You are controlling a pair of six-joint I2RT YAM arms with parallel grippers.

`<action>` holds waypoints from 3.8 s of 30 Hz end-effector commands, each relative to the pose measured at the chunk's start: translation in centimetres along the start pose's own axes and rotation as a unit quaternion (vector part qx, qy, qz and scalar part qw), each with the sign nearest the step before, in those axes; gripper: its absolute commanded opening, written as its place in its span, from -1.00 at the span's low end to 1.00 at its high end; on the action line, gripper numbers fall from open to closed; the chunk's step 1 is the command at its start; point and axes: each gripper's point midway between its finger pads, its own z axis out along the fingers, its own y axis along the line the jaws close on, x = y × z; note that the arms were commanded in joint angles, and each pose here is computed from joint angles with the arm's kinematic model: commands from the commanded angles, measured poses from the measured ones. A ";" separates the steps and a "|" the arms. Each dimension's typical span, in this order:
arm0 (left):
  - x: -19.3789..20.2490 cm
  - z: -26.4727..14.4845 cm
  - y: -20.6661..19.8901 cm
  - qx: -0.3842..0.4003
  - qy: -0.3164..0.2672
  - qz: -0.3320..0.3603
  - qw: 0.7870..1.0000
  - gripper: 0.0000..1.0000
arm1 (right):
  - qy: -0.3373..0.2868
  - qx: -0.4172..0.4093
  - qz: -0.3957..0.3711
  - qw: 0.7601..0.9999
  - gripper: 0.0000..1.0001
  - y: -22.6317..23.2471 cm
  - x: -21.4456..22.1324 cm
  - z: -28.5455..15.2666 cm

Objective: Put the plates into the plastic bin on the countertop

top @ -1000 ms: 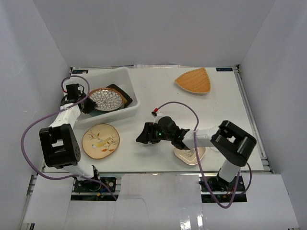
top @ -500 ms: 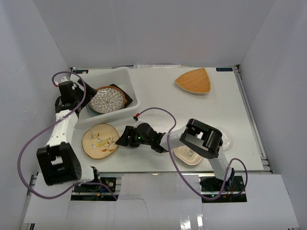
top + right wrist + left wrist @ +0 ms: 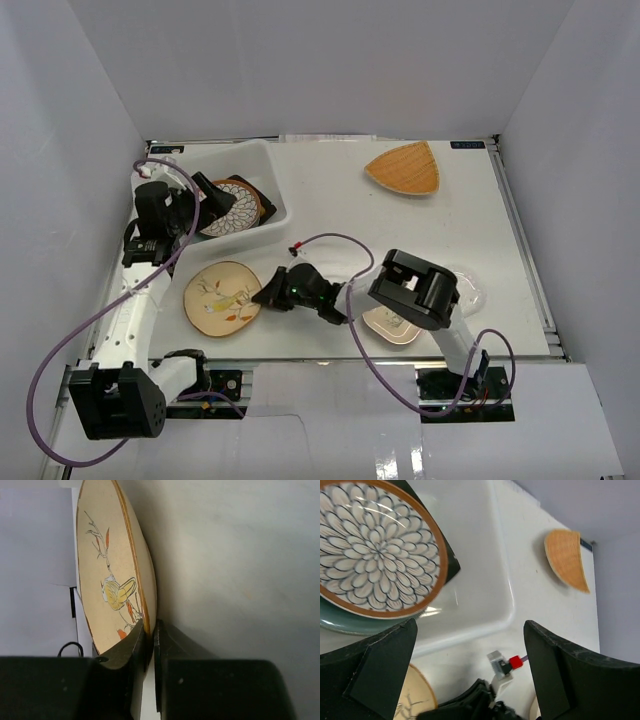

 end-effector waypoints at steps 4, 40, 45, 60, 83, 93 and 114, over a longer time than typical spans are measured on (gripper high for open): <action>5.6 -3.5 -4.8 0.108 0.117 0.069 0.985 0.96 | -0.081 -0.044 -0.048 0.995 -0.84 1.8 -5.0 -10.4; 13.8 -0.4 -8.2 0.197 0.252 0.014 0.947 -1.00 | -0.098 -0.151 -0.108 0.978 0.01 4.9 -15.3 -24.7; 6.2 1.0 -11.2 0.205 0.146 -0.003 0.968 -1.00 | -0.119 -0.147 -0.106 0.976 0.64 3.9 -17.1 -26.6; -4.1 3.6 2.7 -0.012 -0.013 -0.094 0.995 -1.00 | -0.203 -0.013 -0.140 0.969 0.45 -1.4 -22.2 -29.0; -2.7 6.3 11.6 -0.169 -0.048 -0.086 0.981 0.63 | -0.427 0.283 0.063 0.857 0.55 -22.5 -41.6 -34.5; -2.2 3.6 7.5 -0.095 -0.049 -0.079 0.991 0.96 | -0.384 0.265 0.079 0.881 0.26 -25.5 -45.4 -30.4; 2.8 -12.9 -20.6 0.412 -0.025 0.142 0.900 0.96 | -0.347 0.030 -0.119 0.930 -0.85 0.7 -38.8 -28.8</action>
